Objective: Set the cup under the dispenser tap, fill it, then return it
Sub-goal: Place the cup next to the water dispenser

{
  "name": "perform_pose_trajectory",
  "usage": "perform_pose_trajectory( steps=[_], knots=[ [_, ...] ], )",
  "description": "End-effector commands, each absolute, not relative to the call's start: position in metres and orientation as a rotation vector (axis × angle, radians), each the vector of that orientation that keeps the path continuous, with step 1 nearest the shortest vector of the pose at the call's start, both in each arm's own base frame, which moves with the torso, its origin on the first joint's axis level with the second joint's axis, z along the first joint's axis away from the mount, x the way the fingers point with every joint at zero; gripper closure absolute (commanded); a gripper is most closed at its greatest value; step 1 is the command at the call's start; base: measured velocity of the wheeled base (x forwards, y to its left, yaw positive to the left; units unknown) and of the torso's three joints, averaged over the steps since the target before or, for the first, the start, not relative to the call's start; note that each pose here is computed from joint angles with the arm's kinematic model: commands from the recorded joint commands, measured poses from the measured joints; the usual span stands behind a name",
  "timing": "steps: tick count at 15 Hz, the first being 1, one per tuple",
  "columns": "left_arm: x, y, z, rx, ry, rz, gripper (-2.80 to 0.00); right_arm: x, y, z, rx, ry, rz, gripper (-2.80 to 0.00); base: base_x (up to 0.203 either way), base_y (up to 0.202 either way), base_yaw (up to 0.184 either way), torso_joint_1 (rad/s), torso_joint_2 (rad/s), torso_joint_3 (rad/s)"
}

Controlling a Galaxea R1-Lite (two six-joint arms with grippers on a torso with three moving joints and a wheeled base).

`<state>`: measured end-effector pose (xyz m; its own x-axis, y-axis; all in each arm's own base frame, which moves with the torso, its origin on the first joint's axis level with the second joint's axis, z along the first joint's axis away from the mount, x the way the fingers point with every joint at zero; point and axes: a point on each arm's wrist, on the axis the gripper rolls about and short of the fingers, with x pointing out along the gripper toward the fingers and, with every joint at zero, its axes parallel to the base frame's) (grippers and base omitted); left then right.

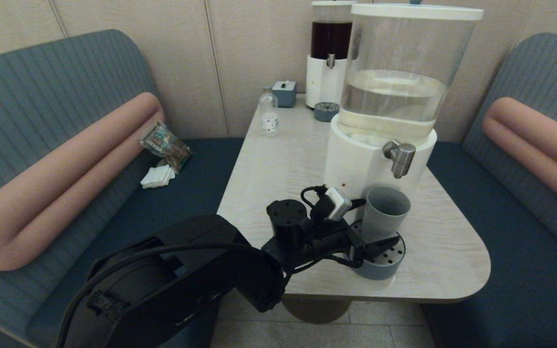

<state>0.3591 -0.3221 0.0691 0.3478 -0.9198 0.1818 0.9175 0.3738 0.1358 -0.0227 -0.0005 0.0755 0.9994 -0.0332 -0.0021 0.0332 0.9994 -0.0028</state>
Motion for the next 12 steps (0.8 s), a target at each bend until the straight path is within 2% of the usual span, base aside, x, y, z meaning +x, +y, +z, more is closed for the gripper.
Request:
perform_pose_trajectory(
  steps=[1,12],
  knots=[
    [0.362,-0.324,0.067,0.010,-0.249,-1.192,-2.80,-0.023,0.000,0.075,-0.003,0.004,-0.034,0.00,0.000,0.000,0.000,0.000,0.00,0.000],
    [0.372,-0.335,0.067,0.012,-0.233,-1.195,-2.80,-0.022,0.000,0.075,-0.003,0.006,-0.034,0.00,0.000,0.000,0.000,0.000,0.00,0.000]
  ],
)
